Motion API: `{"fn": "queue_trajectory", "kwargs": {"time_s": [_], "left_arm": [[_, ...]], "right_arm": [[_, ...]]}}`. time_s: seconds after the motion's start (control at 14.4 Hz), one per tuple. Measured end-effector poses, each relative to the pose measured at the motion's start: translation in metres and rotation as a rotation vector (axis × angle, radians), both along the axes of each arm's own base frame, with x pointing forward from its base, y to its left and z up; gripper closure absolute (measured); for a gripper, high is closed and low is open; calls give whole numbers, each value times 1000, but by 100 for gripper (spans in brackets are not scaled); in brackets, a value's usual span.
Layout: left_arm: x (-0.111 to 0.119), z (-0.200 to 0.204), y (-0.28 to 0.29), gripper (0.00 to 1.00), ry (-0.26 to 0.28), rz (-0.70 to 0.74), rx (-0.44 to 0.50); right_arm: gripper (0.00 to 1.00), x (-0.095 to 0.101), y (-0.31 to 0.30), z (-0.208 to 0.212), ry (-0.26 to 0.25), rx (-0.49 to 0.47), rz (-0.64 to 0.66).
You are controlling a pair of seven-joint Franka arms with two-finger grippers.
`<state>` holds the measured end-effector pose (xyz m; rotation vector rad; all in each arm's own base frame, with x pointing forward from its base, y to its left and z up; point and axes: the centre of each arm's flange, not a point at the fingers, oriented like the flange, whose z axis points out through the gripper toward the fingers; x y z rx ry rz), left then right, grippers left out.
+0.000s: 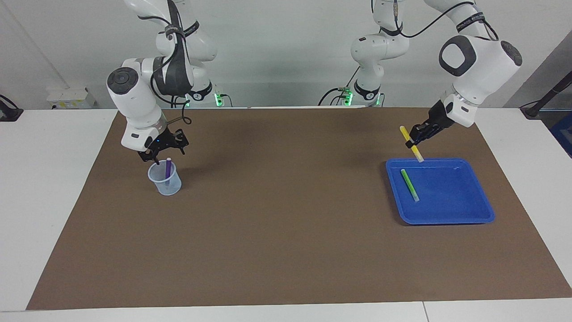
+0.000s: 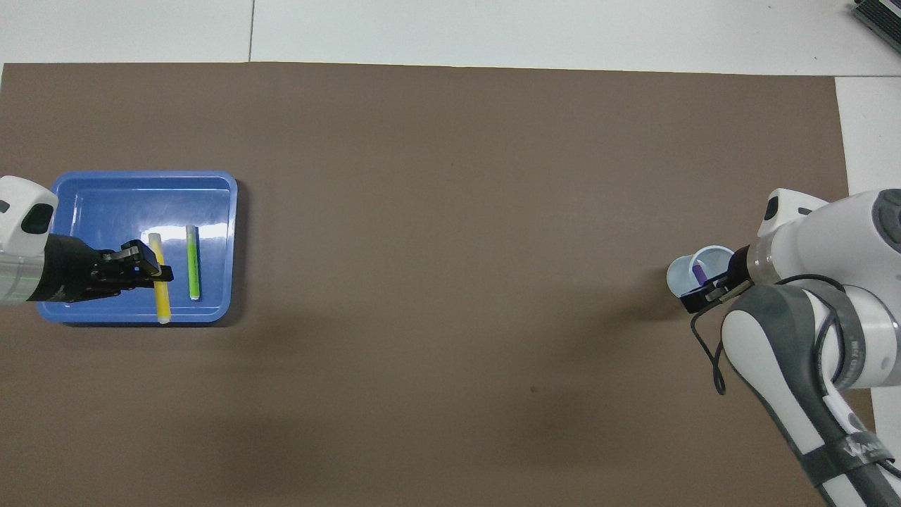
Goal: Right arm passes pens to left for tray arrangement
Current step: 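Lower the yellow pen into the blue tray and open the left gripper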
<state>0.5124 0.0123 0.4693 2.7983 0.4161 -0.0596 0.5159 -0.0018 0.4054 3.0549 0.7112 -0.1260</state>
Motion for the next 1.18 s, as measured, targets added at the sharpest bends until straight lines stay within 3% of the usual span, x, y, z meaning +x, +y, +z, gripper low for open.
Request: {"fn": "queue_trajectory", "kwargs": {"time_s": [0.07,0.42,0.56,0.77,0.84,1.18], "left_arm": [[2,-6,7,81,4,-20,14],[17,-35,36,81,-3,-87,68],[22,-50,48,81,-10,-103,87],[30,-68,58,81,-16,-116,118],[33,-74,59,81,-21,-121,124],[49,-108,68,81,-25,-185,185]], "right_arm": [[16,-1,-2,-3,4,0,-1],[20,-5,-5,-13,1,0,-6],[30,-5,-9,-14,-6,0,-15],[32,-7,-16,-18,0,0,-28],[38,-8,-17,-19,0,0,-29],[40,-8,-17,-23,-14,-1,-38]]}}
